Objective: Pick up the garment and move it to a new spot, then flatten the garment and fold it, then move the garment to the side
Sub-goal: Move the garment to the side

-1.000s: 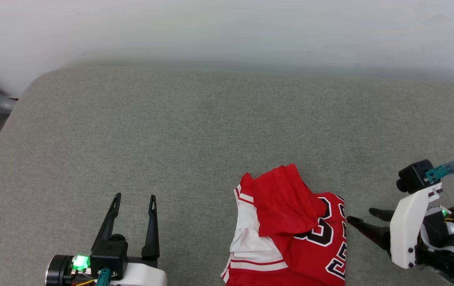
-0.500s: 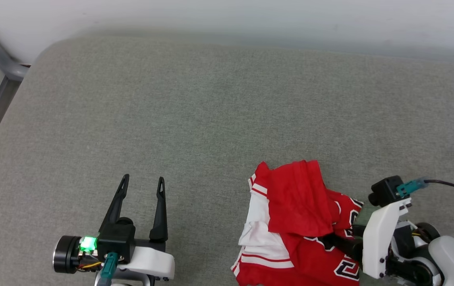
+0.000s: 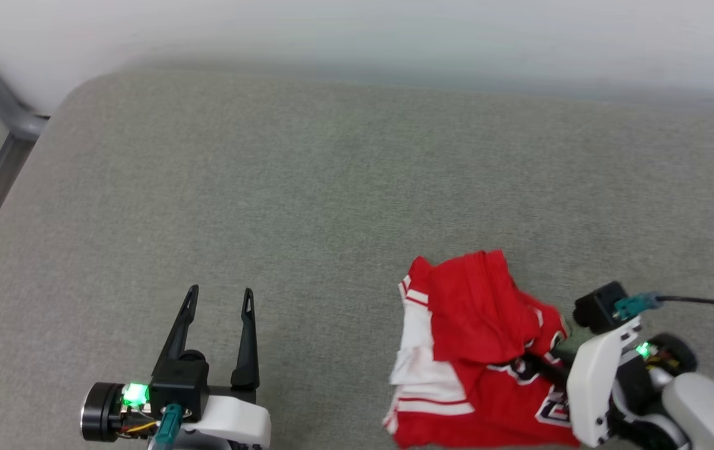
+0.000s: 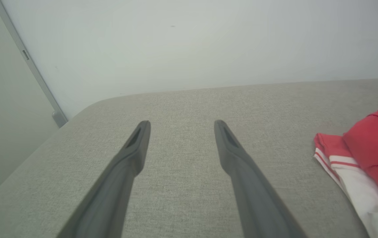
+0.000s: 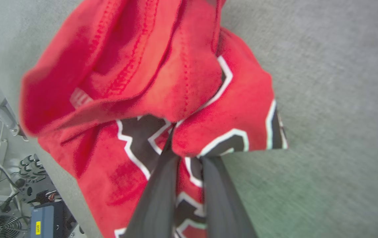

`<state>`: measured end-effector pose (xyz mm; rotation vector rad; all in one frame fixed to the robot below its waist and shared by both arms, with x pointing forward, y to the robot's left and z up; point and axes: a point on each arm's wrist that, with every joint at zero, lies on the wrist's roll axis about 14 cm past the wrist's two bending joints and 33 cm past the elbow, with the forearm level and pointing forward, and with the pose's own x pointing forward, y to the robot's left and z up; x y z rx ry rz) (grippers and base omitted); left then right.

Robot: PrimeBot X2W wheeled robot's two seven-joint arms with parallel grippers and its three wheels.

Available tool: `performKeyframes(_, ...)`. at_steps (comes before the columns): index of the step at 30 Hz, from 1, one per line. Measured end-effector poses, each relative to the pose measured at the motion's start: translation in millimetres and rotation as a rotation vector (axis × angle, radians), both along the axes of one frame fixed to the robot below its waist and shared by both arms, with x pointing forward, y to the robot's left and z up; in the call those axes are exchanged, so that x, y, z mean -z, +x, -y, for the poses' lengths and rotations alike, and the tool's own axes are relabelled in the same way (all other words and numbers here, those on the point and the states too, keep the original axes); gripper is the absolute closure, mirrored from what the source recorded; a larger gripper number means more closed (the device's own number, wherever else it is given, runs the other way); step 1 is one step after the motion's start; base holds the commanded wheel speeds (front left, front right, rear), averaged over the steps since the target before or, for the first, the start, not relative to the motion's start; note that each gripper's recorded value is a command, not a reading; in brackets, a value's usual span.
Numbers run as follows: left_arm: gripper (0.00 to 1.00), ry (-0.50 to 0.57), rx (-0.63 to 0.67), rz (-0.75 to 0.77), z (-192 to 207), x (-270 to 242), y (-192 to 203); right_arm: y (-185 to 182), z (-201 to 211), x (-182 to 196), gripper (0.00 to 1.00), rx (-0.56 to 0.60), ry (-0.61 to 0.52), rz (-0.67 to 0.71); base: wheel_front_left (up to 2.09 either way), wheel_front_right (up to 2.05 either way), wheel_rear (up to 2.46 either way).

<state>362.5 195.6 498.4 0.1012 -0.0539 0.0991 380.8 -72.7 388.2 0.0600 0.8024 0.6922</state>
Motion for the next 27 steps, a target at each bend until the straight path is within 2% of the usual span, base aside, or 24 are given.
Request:
performKeyframes(3, 0.00, -0.005, 0.017, 0.006, 6, -1, 0, 15, 18, -20, 1.00, -0.010, -0.064, 0.133, 0.00, 0.00, 0.00)
performKeyframes(7, 0.00, -0.013, 0.052, 0.012, 17, -3, 2, 18, 39, -39, 1.00, -0.047, -0.160, 0.250, 0.00, 0.00, 0.00)
performKeyframes(14, 0.00, -0.028, 0.135, 0.034, 43, -8, 14, 13, 86, -70, 1.00, -0.023, -0.289, 0.363, 0.00, 0.00, 0.00)
performKeyframes(20, 0.00, -0.035, 0.217, 0.046, 70, -11, 27, 6, 129, -88, 1.00, 0.066, -0.352, 0.380, 0.00, 0.00, 0.00)
performKeyframes(27, 0.00, -0.032, 0.266, 0.045, 85, -6, 48, 10, 187, -86, 1.00, 0.194, -0.423, 0.297, 0.00, 0.00, 0.00)
